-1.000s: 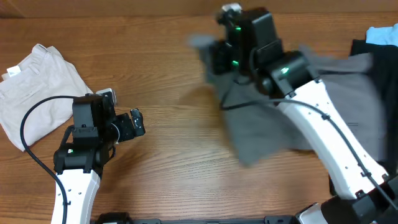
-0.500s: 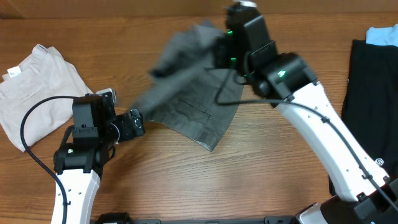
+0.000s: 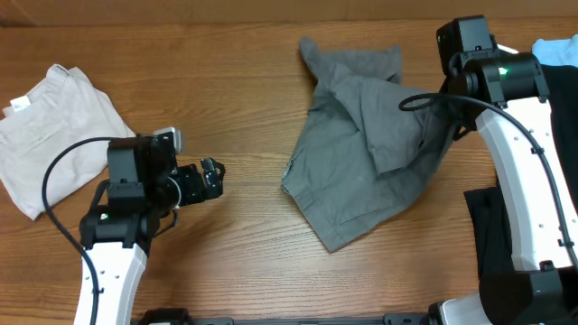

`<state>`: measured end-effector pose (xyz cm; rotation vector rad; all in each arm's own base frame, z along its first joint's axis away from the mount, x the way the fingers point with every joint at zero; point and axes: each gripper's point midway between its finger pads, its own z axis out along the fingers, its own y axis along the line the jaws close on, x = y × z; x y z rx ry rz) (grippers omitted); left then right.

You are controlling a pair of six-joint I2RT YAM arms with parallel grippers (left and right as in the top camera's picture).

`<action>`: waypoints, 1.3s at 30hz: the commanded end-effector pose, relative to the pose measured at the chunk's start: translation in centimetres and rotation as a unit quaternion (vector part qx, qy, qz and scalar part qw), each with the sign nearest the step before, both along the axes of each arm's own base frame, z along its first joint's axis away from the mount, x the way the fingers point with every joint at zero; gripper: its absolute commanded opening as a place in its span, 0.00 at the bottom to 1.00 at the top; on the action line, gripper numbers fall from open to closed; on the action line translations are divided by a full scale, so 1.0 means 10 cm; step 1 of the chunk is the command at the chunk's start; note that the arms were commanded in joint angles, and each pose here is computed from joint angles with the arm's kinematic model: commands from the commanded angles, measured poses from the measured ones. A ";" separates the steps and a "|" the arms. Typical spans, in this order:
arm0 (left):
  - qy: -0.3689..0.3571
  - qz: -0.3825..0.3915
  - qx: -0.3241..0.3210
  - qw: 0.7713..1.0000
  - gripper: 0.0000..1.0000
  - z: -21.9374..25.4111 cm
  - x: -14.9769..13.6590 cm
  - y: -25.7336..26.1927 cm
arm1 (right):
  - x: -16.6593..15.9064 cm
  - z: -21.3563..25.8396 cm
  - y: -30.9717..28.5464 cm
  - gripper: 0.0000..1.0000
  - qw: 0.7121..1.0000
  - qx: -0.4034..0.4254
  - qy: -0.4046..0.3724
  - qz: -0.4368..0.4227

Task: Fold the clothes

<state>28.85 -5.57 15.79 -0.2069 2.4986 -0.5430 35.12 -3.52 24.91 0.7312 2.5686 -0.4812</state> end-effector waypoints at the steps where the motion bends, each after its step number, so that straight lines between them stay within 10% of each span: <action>1: 0.014 -0.044 -0.047 0.998 1.00 0.03 -0.01 -0.33 | -0.09 0.19 -0.37 0.05 0.997 -0.054 -0.023 -0.059; 12: 0.052 -0.113 -0.052 0.991 1.00 -0.33 0.10 -0.87 | -0.28 0.13 -0.80 0.32 0.992 -0.036 0.000 -0.124; 19: 0.054 -0.097 -0.031 0.993 1.00 -0.42 0.17 -0.80 | -0.06 -0.14 0.47 0.36 0.945 0.231 0.046 0.226; 32: 0.054 -0.003 -0.017 0.998 1.00 -0.42 0.33 -0.32 | -0.51 -1.04 1.46 0.66 0.906 0.255 0.162 0.297; 39: 0.056 -0.003 -0.017 0.998 1.00 -0.42 0.32 -0.32 | -0.33 -1.34 2.22 0.68 0.908 0.292 0.081 0.291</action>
